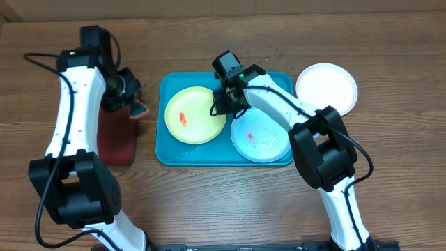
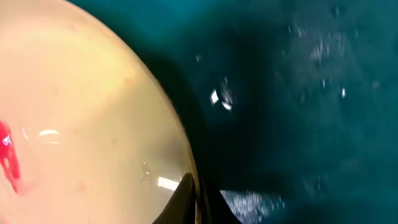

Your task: Clean dirty plates on tray and stack at the side

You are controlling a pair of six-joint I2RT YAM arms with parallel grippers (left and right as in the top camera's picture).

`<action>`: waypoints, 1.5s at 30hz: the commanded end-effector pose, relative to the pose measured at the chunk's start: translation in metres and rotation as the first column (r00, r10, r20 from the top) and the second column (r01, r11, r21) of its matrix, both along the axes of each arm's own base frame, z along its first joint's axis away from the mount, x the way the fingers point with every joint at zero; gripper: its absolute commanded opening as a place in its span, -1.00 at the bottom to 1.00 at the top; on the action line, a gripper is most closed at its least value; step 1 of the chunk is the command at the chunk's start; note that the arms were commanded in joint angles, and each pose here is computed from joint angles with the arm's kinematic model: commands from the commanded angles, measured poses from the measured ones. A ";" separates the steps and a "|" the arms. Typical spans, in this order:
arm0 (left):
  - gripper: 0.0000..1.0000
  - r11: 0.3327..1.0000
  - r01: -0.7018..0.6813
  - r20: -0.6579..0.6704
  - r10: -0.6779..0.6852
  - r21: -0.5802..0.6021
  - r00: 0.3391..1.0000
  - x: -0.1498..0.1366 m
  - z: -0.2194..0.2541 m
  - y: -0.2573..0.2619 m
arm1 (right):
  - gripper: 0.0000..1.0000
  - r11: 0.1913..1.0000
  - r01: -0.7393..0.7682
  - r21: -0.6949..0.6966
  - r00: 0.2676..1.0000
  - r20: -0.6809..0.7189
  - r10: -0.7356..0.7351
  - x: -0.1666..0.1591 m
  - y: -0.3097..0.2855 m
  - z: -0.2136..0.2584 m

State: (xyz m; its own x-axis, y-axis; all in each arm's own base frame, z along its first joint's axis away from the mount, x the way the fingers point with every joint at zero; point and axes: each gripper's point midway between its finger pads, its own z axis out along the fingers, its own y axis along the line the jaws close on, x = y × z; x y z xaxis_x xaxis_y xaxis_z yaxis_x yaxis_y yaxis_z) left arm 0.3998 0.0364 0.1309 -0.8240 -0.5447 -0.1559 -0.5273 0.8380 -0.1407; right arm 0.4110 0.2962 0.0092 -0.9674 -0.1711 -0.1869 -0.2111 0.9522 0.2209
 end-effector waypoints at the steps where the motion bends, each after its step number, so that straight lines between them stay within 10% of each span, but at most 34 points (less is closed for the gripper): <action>1: -0.91 0.998 0.055 -0.044 -0.055 0.003 0.998 0.000 -0.017 -0.013 | -0.93 0.992 0.110 -0.054 0.992 -0.063 -0.113 -0.011 -0.011 -0.015; 29: -0.91 0.979 -0.189 -0.271 0.204 0.081 0.941 -0.020 -0.134 0.105 | -0.93 0.993 0.113 -0.022 0.993 -0.018 -0.113 0.001 -0.004 -0.013; 45: -0.92 0.992 -0.128 -0.088 0.128 0.001 0.988 0.006 -0.044 0.097 | -0.93 0.994 0.113 -0.004 0.994 0.003 -0.113 0.007 -0.001 -0.011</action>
